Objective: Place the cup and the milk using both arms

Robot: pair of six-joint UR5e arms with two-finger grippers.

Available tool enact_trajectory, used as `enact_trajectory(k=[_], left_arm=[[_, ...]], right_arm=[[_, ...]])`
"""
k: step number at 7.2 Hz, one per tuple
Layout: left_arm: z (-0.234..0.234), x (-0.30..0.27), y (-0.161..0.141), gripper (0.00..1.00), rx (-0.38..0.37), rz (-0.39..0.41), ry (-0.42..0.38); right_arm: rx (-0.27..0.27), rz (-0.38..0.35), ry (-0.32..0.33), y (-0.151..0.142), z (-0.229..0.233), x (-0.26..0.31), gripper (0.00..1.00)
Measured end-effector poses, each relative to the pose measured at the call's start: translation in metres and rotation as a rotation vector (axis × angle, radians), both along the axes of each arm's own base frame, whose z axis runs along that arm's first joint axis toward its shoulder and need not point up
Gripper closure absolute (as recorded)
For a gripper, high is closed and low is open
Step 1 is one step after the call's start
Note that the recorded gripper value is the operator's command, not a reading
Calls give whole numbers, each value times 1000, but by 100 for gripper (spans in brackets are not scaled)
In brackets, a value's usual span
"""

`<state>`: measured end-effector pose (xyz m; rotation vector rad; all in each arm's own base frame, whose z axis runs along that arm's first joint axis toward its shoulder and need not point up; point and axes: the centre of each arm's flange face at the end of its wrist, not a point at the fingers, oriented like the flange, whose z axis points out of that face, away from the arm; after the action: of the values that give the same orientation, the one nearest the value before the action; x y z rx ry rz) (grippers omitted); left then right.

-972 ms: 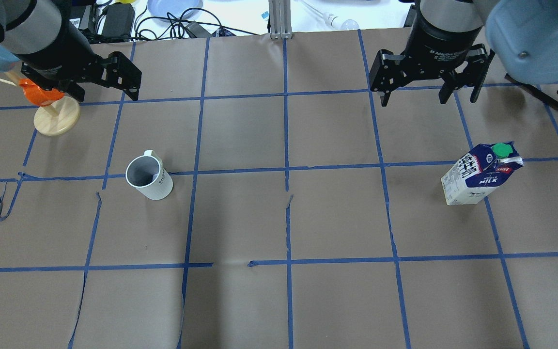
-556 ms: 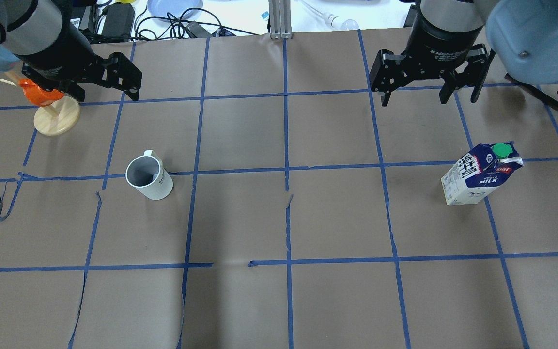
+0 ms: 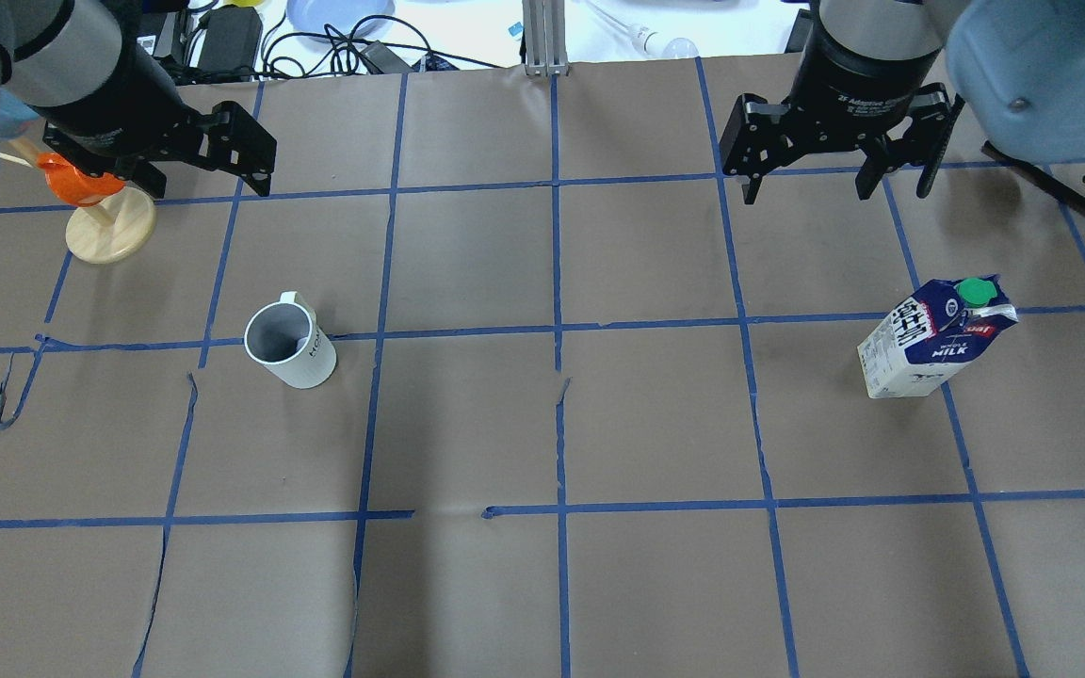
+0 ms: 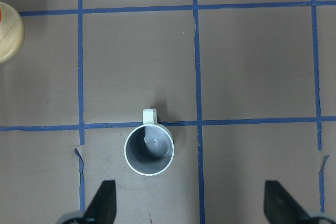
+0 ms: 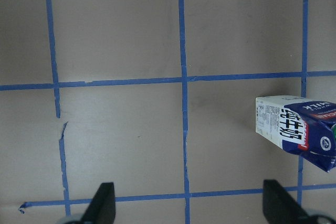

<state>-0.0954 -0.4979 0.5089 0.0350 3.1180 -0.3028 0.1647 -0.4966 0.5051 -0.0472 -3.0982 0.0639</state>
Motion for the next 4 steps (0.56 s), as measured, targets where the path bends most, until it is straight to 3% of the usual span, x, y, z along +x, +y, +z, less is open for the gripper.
enact_trajectory(k=[4], left_arm=[[1, 0, 0, 0, 1, 0, 0]], right_arm=[[-4, 1, -1, 0, 1, 0, 0]])
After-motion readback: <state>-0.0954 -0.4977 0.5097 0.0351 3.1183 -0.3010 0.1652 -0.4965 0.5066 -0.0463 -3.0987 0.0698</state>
